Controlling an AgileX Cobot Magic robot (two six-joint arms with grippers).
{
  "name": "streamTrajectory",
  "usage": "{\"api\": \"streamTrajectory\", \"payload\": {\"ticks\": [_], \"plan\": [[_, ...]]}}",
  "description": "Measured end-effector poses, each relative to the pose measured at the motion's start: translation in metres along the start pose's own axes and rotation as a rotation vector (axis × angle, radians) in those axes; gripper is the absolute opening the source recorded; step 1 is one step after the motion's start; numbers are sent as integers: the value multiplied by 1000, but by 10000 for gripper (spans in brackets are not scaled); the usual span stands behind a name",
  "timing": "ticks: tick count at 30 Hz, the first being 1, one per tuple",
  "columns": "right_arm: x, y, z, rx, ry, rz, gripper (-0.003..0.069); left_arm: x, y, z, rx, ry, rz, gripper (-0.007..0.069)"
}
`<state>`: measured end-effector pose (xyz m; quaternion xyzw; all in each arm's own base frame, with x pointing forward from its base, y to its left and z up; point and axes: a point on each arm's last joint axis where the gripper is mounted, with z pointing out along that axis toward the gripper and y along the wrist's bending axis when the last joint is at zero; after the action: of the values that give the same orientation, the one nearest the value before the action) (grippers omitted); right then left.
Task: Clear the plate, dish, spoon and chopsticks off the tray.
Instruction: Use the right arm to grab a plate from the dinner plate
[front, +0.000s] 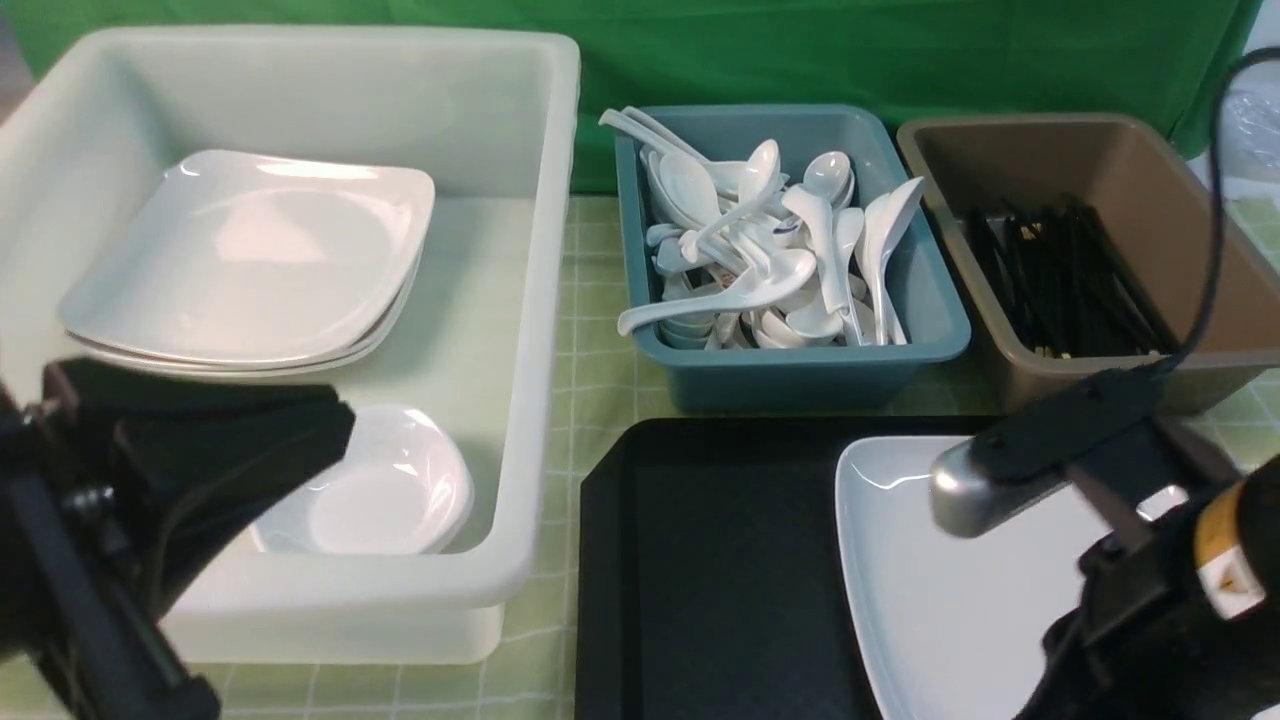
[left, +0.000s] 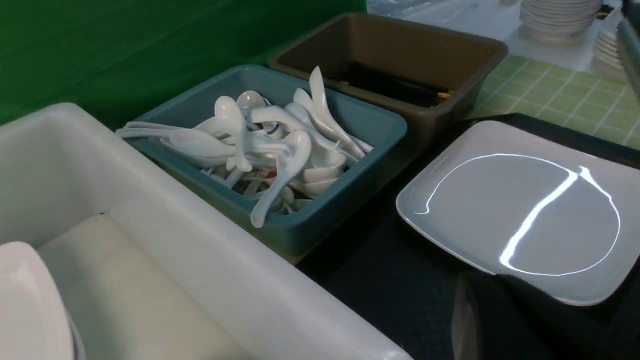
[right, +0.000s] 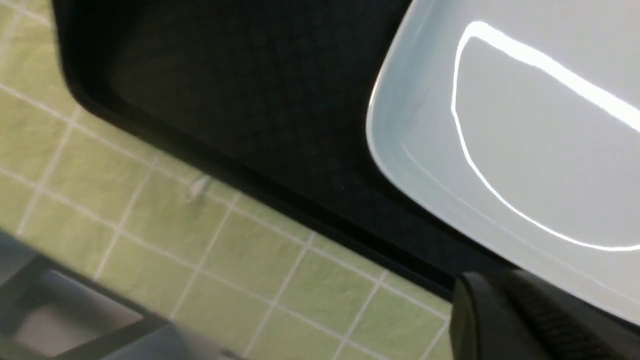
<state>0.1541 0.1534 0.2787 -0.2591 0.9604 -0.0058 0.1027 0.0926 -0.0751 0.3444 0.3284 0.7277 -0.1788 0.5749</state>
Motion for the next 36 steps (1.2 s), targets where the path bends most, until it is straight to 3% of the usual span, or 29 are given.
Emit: {"api": "streamTrajectory", "payload": {"ticks": [2,3,4,7,10,17,30,33,36], "plan": [[-3,11,8,50,10,-28,138,5,-1,-2,-7,-16,-6,8],[-7,25,21,93,19,-47,204,9,-2,-4,-13,-28,-8,8],[-8,26,22,97,20,-50,214,9,-2,-5,-13,-29,-7,8],[-19,49,56,134,43,-113,356,11,-2,-4,-16,-34,-11,8],[-27,54,82,181,74,-136,386,11,-2,-4,-16,-34,-11,8],[-36,53,124,256,131,-165,393,11,-2,-4,-16,-35,0,8],[-42,44,136,300,165,-155,394,12,-2,-3,-16,-35,6,8],[-41,45,136,287,181,-173,373,12,-2,-3,-15,-36,4,8],[-40,46,136,259,198,-210,295,12,-2,-3,-14,-35,7,8]]}}
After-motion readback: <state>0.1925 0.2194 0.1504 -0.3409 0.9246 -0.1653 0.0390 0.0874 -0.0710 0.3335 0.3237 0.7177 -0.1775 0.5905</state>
